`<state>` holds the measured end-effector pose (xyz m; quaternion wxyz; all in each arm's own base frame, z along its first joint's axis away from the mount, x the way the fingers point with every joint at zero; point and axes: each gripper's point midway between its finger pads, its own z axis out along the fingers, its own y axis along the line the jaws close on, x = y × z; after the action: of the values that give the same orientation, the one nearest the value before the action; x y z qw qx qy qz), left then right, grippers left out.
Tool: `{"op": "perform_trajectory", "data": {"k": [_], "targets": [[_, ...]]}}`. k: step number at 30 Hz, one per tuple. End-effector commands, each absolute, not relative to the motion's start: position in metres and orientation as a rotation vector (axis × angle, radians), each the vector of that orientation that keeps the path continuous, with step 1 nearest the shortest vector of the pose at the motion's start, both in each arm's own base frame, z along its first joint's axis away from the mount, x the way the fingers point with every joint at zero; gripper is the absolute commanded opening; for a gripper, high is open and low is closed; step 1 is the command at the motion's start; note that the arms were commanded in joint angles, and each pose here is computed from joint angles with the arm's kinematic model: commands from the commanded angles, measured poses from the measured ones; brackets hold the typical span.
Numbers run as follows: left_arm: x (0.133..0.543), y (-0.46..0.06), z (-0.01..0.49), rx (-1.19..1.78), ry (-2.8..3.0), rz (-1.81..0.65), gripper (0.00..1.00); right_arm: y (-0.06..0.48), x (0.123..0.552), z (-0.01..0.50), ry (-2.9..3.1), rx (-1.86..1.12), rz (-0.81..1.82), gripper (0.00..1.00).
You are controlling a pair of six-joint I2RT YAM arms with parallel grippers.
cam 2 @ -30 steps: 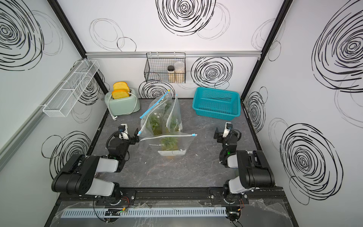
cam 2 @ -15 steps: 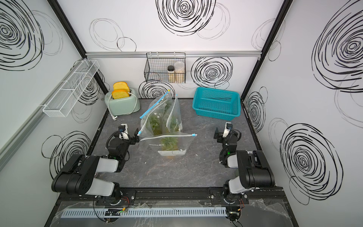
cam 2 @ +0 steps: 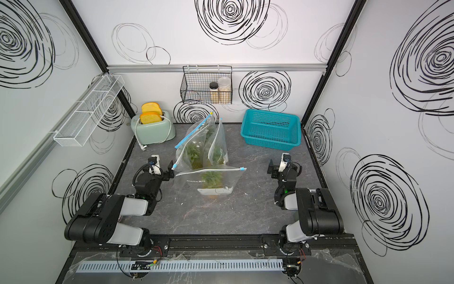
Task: Open the zip-top bag and take out the pineapple
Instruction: Unzip the zipper on the zipper food storage bag.
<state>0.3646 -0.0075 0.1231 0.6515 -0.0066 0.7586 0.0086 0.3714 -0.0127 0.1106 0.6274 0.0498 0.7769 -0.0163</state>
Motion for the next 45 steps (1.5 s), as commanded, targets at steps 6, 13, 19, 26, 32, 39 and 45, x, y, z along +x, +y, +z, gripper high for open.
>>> {"op": "perform_trajectory", "data": {"k": [6,13,19,26,32,39,45], "targets": [[0.371,-0.006,0.145,-0.023,1.641,0.021,0.96,-0.01,0.375,0.117,1.76,0.103,-0.031,0.98],[0.371,-0.006,0.145,-0.021,1.641,0.011,0.96,-0.01,0.376,0.117,1.76,0.102,-0.031,0.98],[0.381,0.003,0.149,-0.069,1.683,0.024,0.96,-0.01,0.376,0.118,1.759,0.103,-0.031,0.98],[0.393,0.014,0.17,-0.193,1.84,0.021,0.96,-0.01,0.375,0.117,1.761,0.102,-0.031,0.98],[0.367,0.05,0.192,-0.669,1.854,-0.041,0.96,-0.01,0.376,0.117,1.76,0.102,-0.03,0.98],[0.334,0.078,0.21,-0.832,1.792,-0.298,0.96,-0.012,0.377,0.121,1.752,0.106,-0.037,0.98],[0.328,0.037,0.275,-0.539,1.827,-0.242,0.96,-0.048,0.401,0.15,1.878,0.381,-0.124,0.98]]}}
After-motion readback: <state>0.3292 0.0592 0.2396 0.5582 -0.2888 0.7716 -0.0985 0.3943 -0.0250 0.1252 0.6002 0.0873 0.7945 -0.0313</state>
